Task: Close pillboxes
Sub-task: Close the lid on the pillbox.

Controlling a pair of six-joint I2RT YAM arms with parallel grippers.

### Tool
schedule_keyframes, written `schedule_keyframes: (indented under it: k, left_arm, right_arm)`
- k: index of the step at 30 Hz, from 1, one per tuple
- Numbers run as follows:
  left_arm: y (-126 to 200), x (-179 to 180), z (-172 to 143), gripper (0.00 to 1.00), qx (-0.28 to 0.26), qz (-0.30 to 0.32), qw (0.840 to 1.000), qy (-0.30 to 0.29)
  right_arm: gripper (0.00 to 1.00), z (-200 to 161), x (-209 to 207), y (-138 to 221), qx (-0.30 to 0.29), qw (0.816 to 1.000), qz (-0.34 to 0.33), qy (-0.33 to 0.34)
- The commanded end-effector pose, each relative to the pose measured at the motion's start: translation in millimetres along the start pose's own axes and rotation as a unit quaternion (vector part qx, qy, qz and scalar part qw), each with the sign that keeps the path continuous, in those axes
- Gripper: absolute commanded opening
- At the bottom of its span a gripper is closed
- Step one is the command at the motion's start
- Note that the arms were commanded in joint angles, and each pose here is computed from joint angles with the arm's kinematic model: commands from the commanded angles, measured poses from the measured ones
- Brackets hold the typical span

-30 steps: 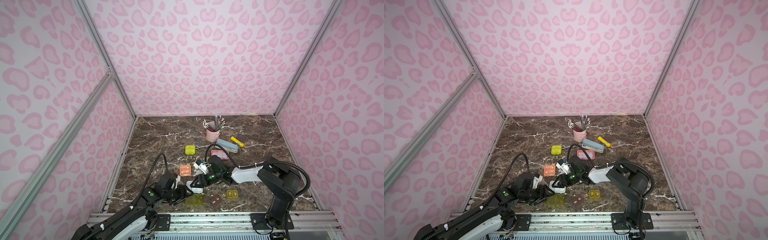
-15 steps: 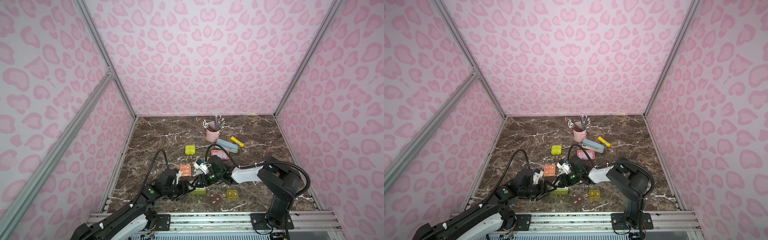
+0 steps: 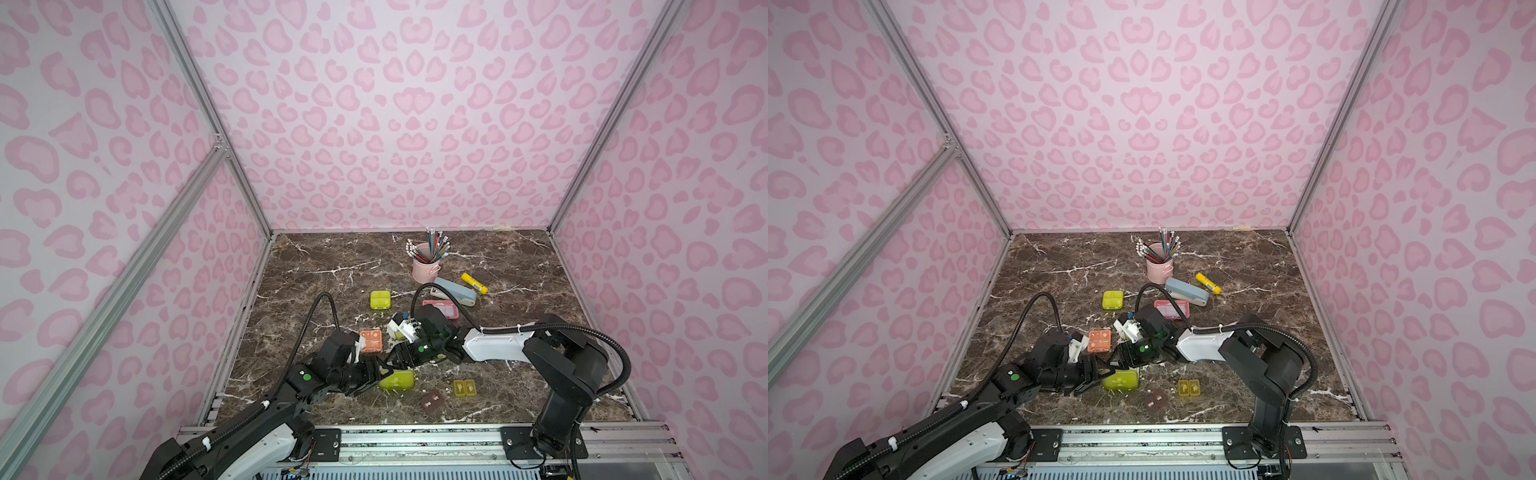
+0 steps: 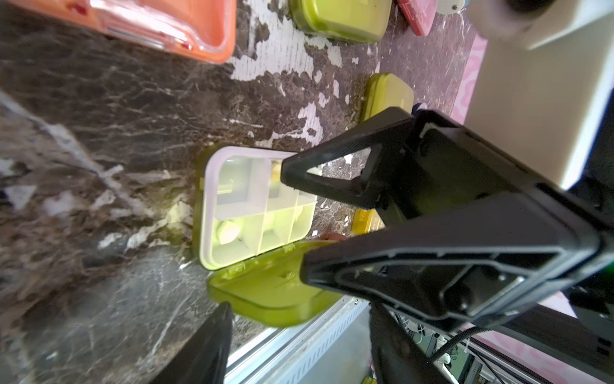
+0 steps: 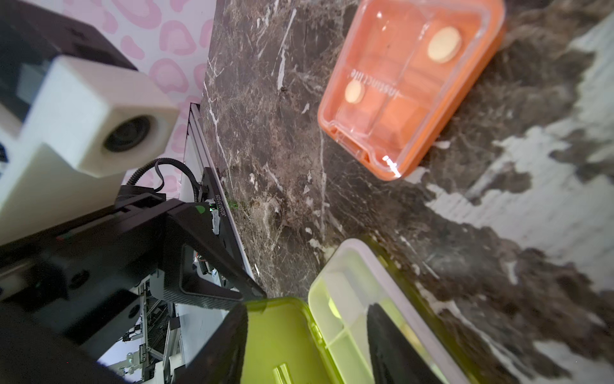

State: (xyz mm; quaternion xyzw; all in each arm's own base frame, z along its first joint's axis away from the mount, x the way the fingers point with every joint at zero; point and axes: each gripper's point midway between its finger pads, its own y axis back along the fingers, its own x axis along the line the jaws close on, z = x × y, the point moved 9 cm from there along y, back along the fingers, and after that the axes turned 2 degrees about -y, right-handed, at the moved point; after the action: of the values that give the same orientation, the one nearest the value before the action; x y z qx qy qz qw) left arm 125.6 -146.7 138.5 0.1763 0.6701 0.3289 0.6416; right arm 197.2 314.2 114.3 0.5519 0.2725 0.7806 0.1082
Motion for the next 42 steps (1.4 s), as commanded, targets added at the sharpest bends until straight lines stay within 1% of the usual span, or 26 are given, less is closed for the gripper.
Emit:
schedule_keyframes:
  k: [1, 10, 18, 25, 30, 33, 35, 36, 39, 42]
  left_arm:
    - [0, -6, 3, 0.67, -0.003, -0.005, 1.0, -0.016]
    - [5, -16, 10, 0.7, -0.003, 0.001, 1.0, -0.029]
    - [26, -25, 24, 0.74, -0.014, -0.01, 0.999, -0.039]
    - [45, -34, 34, 0.82, -0.028, -0.034, 0.997, -0.061]
    - [50, -39, 39, 0.86, -0.026, -0.045, 0.996, -0.073]
    - [48, -37, 40, 0.88, -0.021, -0.045, 0.996, -0.076]
    - [46, -35, 40, 0.9, -0.017, -0.045, 0.996, -0.076]
    - [45, -34, 40, 0.91, -0.016, -0.045, 0.996, -0.078]
    - [39, -29, 41, 0.93, -0.008, -0.046, 0.996, -0.074]
    - [31, -22, 41, 0.94, 0.001, -0.046, 0.997, -0.067]
  right_arm:
    - [0.6, 9, 5, 2, -0.011, 1.0, 0.008, 0.022]
    - [0.6, 32, 11, 32, -0.053, 0.998, -0.006, 0.036]
    - [0.61, 33, 16, 64, -0.077, 0.996, -0.017, 0.042]
    - [0.63, 25, 24, 86, -0.092, 0.995, -0.022, 0.044]
    - [0.64, 17, 28, 96, -0.097, 0.994, -0.024, 0.042]
    - [0.68, 9, 27, 100, -0.101, 0.994, -0.027, 0.035]
    - [0.74, 3, 24, 101, -0.102, 0.994, -0.031, 0.028]
    - [0.75, 0, 22, 101, -0.102, 0.994, -0.031, 0.025]
    - [0.75, -10, 15, 101, -0.102, 0.994, -0.03, 0.011]
    - [0.75, -19, 6, 97, -0.099, 0.995, -0.03, -0.005]
